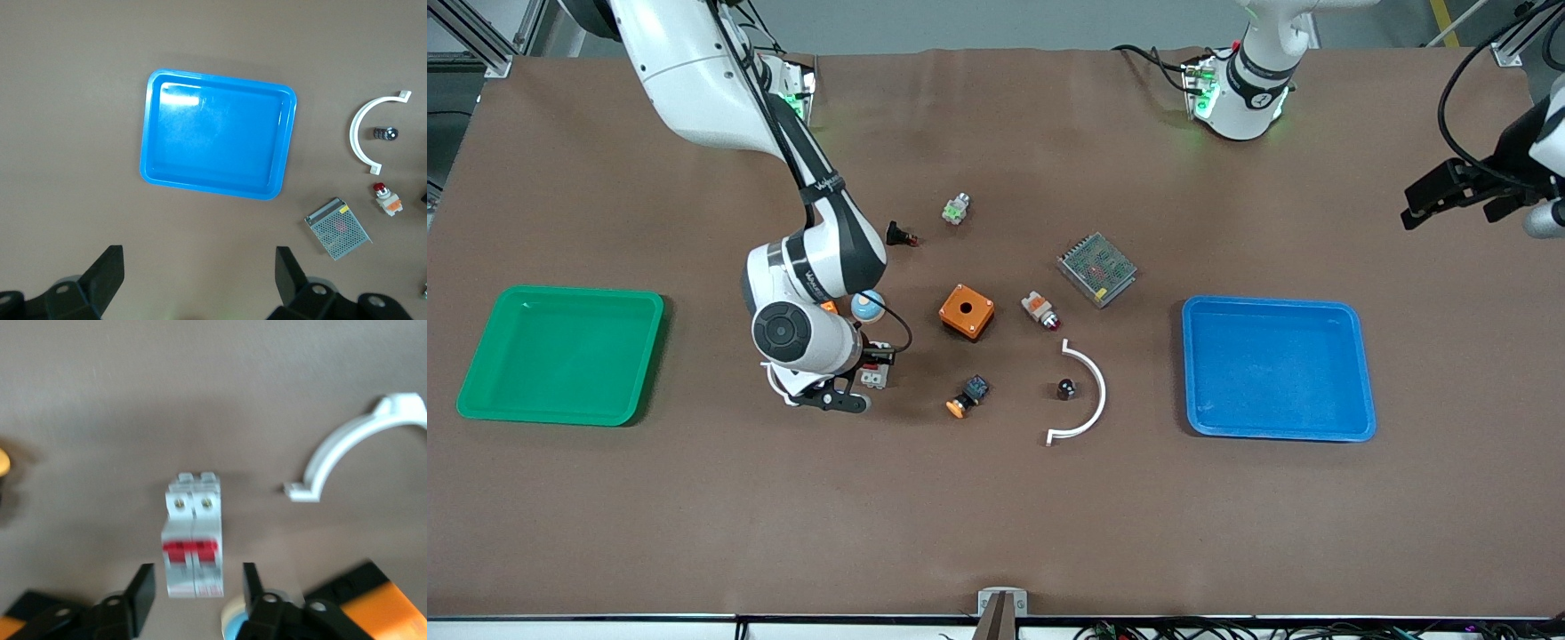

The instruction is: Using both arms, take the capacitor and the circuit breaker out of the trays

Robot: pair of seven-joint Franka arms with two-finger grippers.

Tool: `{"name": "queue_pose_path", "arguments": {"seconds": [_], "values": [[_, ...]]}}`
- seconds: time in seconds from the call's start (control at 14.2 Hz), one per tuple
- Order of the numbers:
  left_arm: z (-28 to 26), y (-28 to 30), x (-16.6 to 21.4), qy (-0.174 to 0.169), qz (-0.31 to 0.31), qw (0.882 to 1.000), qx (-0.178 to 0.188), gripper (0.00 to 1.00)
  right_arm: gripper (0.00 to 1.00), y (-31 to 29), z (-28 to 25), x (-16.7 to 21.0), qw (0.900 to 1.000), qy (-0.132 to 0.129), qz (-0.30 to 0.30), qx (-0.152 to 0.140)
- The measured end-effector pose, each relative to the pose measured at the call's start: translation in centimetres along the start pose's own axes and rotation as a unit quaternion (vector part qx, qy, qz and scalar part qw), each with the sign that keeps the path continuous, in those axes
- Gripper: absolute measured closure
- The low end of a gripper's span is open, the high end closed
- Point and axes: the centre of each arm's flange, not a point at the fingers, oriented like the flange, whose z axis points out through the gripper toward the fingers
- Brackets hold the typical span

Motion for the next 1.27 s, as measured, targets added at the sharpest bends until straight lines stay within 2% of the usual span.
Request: {"name": "queue_pose_path", "arguments": {"seconds": [0.21,0.28,0.49,0.77,0.91,1.12,1.27], "values": [[-0.2,1.0,-0.7,0.002,0.009,1.000,0.001,0.00,0.04,1.5,-9.2,-3.2,1.000,-0.030,-0.005,-0.002],[-0.3,1.1,-0.8,0.002,0.011,1.000,0.001,0.00,0.00,2.7,-13.3,-4.9,0.999,-0.033,-0.005,0.004],[-0.6,1.4,-1.0,0.005,0.013,1.000,0.001,0.00,0.00,7.5,-22.1,-10.3,0.999,-0.020,-0.002,0.029],[-1.0,2.1,-1.4,0.009,0.020,1.000,0.001,0.00,0.00,13.0,-26.4,-16.0,1.000,0.016,-0.006,0.014],[-1.2,2.5,-1.6,0.011,0.023,1.000,0.001,0.00,0.00,16.6,-28.3,-15.9,0.999,0.026,-0.022,0.016],[-1.3,2.6,-1.7,0.012,0.025,1.000,0.001,0.00,0.00,23.9,-29.7,-13.5,0.998,0.038,-0.042,0.031],[-1.3,2.7,-1.6,0.015,0.025,1.000,0.001,0.00,0.00,27.7,-31.1,-12.5,0.997,0.056,-0.045,0.038]]}}
